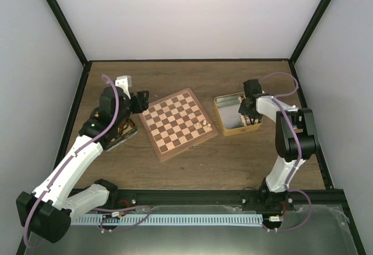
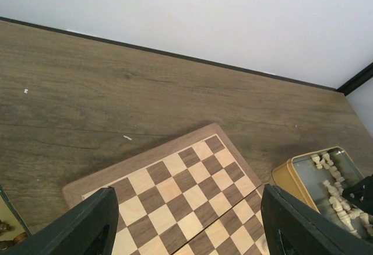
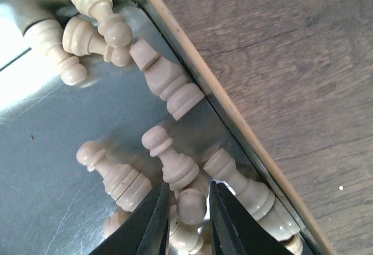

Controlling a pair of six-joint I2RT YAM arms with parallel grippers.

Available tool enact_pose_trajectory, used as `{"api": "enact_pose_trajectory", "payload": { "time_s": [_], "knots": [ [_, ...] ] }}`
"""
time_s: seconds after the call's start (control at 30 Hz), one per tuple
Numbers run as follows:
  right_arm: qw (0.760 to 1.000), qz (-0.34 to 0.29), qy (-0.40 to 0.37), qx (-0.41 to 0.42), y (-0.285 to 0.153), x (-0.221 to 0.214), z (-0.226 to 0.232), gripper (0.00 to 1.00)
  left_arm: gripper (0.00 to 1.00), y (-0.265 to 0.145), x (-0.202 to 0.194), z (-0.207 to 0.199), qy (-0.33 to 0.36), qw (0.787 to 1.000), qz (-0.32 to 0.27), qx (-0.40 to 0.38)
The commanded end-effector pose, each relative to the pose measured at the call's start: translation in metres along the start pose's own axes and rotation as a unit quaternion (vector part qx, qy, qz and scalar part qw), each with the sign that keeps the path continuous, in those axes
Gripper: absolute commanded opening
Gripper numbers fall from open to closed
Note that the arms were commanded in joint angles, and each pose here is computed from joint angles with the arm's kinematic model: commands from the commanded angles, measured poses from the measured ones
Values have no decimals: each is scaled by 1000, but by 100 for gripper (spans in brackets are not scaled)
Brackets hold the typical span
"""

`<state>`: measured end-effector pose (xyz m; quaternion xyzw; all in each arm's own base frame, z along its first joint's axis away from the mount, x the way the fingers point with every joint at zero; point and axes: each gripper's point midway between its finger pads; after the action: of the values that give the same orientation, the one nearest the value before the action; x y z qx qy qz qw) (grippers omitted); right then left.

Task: Set up the chess pieces on the board
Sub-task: Pick up the chess piece from the storage box.

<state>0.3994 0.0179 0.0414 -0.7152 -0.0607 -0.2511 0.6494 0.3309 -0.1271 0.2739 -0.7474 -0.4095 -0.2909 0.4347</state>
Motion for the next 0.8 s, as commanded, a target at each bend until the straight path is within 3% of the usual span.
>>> {"api": "enact_pose_trajectory", "payload": {
  "time_s": [0.0,0.2,0.43,0.63,0.77],
  "knots": [
    [1000,-28,7,-11,3,19,-4,20,69,3,2,-1,-5,1000,-3,-5],
    [999,-34,10,-7,2,24,-4,10,69,4,0,0,-4,1000,0,-4],
    [996,-74,3,42,-41,38,11,8,69,0,3,-1,-7,1000,-9,-6],
    [987,-67,-15,144,-82,30,54,9,69,-3,7,-1,-12,1000,-19,-6],
    [976,-54,-72,200,-109,7,106,9,69,-8,12,2,-19,999,-35,1]
  ]
}}
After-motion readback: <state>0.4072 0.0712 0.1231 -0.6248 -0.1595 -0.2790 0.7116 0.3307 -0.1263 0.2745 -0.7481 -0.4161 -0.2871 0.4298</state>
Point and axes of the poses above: each gripper's point midway between its finger pads, its own y axis out along the fingers, its own z axis along the line the jaws close on, x = y × z, and after that the axes turned 6 degrees about -y, right-handed
